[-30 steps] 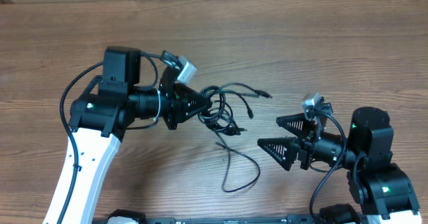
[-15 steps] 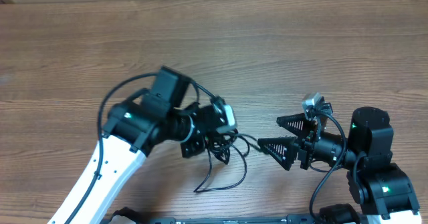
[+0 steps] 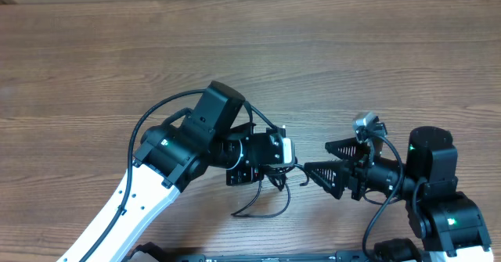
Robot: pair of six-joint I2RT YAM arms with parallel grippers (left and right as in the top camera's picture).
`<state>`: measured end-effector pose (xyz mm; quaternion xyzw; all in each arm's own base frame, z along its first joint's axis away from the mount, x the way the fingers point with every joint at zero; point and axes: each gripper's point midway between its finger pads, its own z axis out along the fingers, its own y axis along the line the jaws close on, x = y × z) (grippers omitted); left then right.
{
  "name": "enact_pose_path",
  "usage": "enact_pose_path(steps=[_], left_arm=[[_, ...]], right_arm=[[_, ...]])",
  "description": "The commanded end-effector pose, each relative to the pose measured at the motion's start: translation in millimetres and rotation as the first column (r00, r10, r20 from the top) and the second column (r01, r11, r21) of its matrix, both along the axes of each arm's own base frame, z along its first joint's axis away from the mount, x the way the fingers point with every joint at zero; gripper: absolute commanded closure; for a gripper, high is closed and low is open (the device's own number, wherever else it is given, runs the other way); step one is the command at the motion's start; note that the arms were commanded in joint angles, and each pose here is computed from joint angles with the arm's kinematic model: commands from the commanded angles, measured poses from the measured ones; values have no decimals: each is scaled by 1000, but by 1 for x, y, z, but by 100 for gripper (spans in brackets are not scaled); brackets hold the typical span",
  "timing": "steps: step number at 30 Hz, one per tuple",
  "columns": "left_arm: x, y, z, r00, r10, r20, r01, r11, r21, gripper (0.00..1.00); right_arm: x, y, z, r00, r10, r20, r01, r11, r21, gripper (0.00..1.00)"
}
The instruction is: Untangle cables
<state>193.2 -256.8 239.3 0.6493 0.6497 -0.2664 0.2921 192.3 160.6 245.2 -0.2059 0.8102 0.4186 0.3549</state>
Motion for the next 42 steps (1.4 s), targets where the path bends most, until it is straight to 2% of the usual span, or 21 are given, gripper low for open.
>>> enact_pose_path(steps=[1, 7, 12, 16, 21, 26, 30, 31, 32, 35, 37, 42], left_arm=[[-6, -9, 21, 997, -60, 41, 63, 995, -81, 96], [-7, -18, 33, 994, -93, 61, 101, 984, -150, 96], [1, -26, 45, 998, -49, 50, 58, 977, -204, 96], [1, -27, 45, 998, -47, 52, 57, 977, -206, 96], [12, -22, 39, 999, 36, 36, -29, 986, -166, 96], [-7, -30, 47, 999, -54, -3, 52, 974, -222, 96], [-15, -35, 47, 997, -81, -1, 79, 972, -221, 96], [-16, -36, 47, 996, -87, 1, 85, 971, -222, 96], [-16, -37, 47, 996, -89, 4, 87, 971, -222, 96], [-15, -37, 48, 996, -87, 10, 87, 970, -225, 96], [-14, -38, 49, 996, -87, 16, 88, 969, -230, 96], [-11, -40, 53, 996, -81, 27, 85, 966, -245, 94]], right_arm=[[0, -1, 12, 997, 21, 76, -19, 1000, -23, 12], [0, -1, 12, 997, 21, 76, -19, 1000, -23, 11], [0, -1, 12, 997, 21, 75, -19, 1000, -23, 12], [0, -1, 12, 997, 21, 75, -19, 1000, -23, 11], [0, -1, 12, 997, 21, 75, -19, 1000, -23, 11], [-1, 1, 14, 996, 32, 81, -31, 999, -14, 11], [-10, 11, 31, 983, 119, 137, -127, 991, 51, 12], [-11, 13, 34, 981, 130, 146, -140, 988, 59, 17], [-11, 13, 35, 979, 134, 151, -145, 987, 62, 26], [-11, 13, 35, 980, 134, 150, -144, 988, 62, 72], [-12, 13, 35, 979, 136, 150, -147, 987, 64, 96], [-13, 14, 36, 978, 142, 150, -153, 986, 68, 96]])
